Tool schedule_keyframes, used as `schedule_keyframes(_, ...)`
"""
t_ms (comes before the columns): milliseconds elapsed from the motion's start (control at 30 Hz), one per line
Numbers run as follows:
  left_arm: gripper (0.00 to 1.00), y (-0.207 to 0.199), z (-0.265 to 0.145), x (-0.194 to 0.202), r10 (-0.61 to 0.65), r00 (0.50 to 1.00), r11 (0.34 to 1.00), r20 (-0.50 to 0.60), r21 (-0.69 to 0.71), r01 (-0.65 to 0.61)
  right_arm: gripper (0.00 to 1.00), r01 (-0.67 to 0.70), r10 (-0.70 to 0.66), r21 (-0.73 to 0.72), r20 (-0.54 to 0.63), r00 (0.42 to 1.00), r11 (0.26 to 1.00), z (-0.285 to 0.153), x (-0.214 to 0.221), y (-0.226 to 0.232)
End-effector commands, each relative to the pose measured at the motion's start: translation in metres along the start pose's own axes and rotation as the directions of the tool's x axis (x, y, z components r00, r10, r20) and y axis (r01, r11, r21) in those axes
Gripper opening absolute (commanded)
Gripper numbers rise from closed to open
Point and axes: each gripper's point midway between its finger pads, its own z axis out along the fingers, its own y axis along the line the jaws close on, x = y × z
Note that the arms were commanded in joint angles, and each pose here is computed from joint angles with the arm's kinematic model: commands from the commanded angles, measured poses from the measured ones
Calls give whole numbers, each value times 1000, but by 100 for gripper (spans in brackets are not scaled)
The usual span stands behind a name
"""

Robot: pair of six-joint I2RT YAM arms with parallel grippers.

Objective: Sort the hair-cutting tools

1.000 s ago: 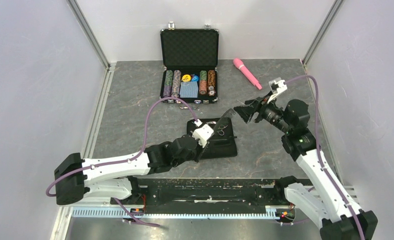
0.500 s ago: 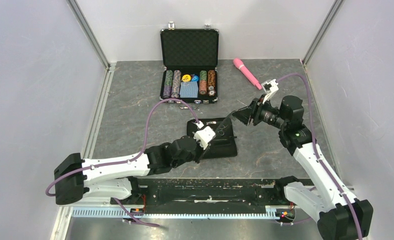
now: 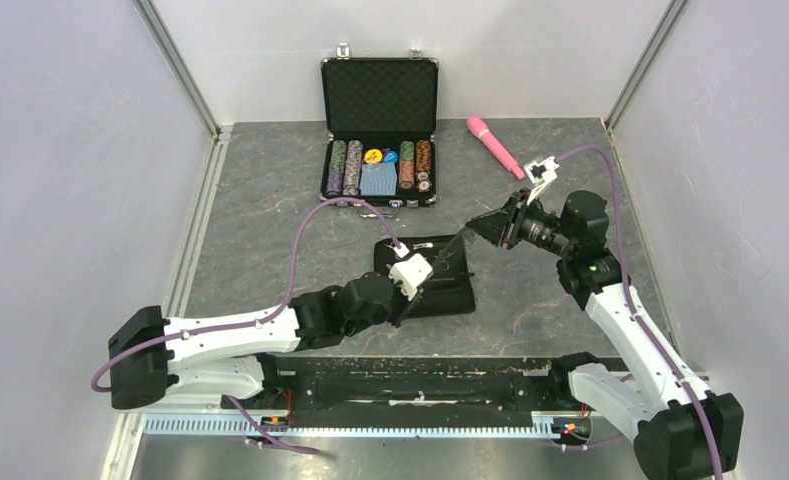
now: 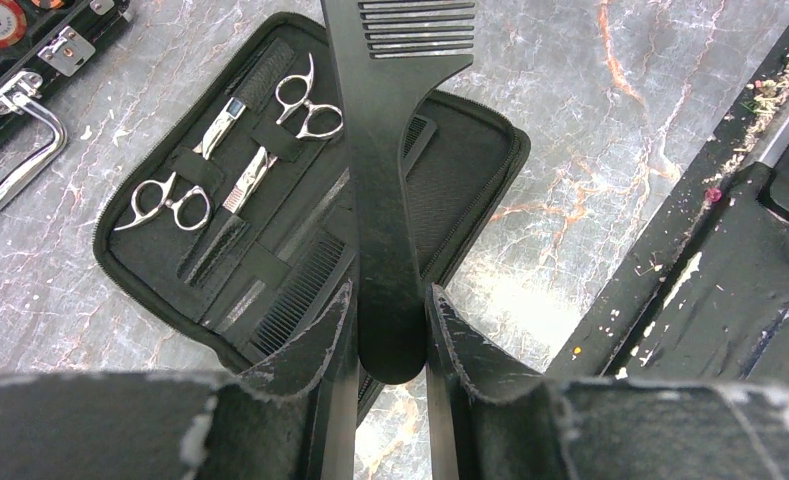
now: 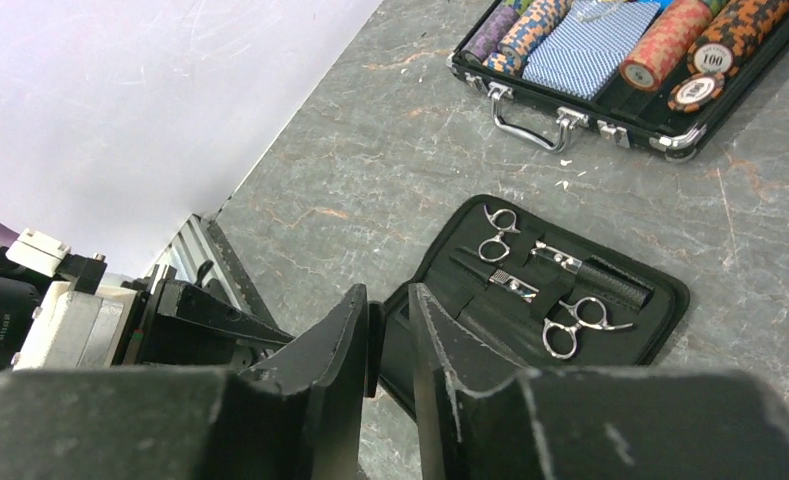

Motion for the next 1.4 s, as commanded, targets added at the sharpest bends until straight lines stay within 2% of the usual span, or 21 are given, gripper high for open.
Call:
schedule_keyframes(0,2,0,-5,-18,33,997,999,73,5,-34,20,11,-11,-28,23,1000,1000,0,-5,3)
schedule_keyframes(133,3,1,-6,-18,29,997,1000,76,-2,-29,5,8,-7,-23,23,1000,1000,-2,-3,1)
schedule_keyframes(167,8,2,-6,-17,27,997,1000,74,-6,-26,0,8,-7,-18,27,1000,1000,-3,-3,0)
schedule_keyframes(233,28,4,-7,-16,17,997,1000,71,-16,-16,0,9,-9,-7,35,999,1000,-4,-3,-4)
schedule_keyframes(400,64,16,-11,-13,-29,998,995,48,-93,33,0,18,-22,55,61,998,998,-9,2,-22)
schedule_keyframes(500,73,23,-14,-11,-76,996,988,37,-134,81,0,-18,12,68,81,997,998,-12,11,-32)
schedule_keyframes(733,71,38,-18,15,-219,974,952,-52,-232,202,0,-137,124,71,163,979,988,-24,21,-50)
schedule_keyframes(967,51,52,-9,62,-385,900,904,-205,-279,323,0,-252,232,75,208,950,965,-38,42,-68)
schedule_keyframes(1367,34,42,7,105,-404,824,907,-398,-290,305,0,-333,290,161,243,926,929,-49,67,-93)
